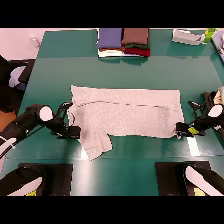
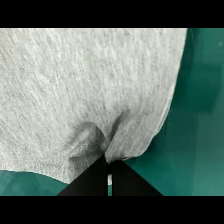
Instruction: Fold the shirts.
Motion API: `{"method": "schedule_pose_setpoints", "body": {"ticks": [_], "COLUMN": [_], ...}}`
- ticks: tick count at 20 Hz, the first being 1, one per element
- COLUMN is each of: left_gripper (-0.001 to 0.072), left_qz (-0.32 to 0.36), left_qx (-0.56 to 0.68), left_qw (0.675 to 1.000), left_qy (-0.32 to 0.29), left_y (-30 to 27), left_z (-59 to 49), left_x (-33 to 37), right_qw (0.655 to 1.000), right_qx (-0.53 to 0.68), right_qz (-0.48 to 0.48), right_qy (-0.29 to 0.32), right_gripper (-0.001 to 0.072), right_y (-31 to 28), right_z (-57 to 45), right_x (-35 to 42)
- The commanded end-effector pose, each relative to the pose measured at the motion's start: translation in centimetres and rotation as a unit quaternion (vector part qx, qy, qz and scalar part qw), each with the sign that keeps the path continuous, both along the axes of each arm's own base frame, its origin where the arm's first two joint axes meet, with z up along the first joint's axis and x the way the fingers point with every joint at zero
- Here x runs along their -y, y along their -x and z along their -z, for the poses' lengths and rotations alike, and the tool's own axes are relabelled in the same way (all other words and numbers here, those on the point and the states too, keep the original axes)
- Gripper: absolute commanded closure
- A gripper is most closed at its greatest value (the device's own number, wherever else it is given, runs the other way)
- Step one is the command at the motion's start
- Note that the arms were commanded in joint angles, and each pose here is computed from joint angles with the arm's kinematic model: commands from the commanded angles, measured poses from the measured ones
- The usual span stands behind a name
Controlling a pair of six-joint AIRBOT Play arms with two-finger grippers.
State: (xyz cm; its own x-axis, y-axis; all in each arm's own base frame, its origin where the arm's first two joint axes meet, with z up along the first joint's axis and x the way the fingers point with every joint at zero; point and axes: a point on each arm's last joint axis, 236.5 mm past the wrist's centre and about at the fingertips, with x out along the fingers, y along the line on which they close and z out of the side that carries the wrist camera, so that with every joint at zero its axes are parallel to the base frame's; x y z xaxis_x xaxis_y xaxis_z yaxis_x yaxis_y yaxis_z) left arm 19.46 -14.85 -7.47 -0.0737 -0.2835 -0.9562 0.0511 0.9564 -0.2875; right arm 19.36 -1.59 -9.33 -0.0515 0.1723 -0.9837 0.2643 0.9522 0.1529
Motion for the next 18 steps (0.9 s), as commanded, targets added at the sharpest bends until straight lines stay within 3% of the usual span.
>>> {"method": "schedule_pose_setpoints", "body": {"ticks": [1, 8, 9, 10, 18], "left_gripper": [0.0203, 0.0212, 0.0469, 0.0674, 0.0688], "left_qz": [-0.036, -0.022, -0.015, 0.004, 0.071], "left_qx": [0.018, 0.036, 0.034, 0.034, 0.058], "left_qw": [0.999, 0.998, 0.998, 0.999, 0.996], "left_qy": [0.026, 0.043, 0.042, 0.042, -0.005], "left_y": [-0.8, -1.1, -0.9, -0.7, 2.7], "left_z": [1.2, 1.4, 1.4, 1.3, -4.9], "left_x": [1.0, 3.2, 3.2, 3.2, -0.7], "right_qw": [1.000, 1.000, 1.000, 1.000, 0.998], "right_qx": [0.008, 0.003, 0.003, 0.005, 0.061], "right_qz": [0.001, 0.000, 0.000, 0.000, -0.015], "right_qy": [0.002, 0.000, 0.000, 0.001, 0.018], "right_gripper": [0.0698, 0.0698, 0.0698, 0.0698, 0.0700], "right_y": [-0.4, -0.2, -0.1, -0.1, 2.2], "right_z": [0.0, 0.0, 0.0, -0.2, -5.6], "right_x": [0.1, 0.0, 0.0, 0.0, -0.5]}}
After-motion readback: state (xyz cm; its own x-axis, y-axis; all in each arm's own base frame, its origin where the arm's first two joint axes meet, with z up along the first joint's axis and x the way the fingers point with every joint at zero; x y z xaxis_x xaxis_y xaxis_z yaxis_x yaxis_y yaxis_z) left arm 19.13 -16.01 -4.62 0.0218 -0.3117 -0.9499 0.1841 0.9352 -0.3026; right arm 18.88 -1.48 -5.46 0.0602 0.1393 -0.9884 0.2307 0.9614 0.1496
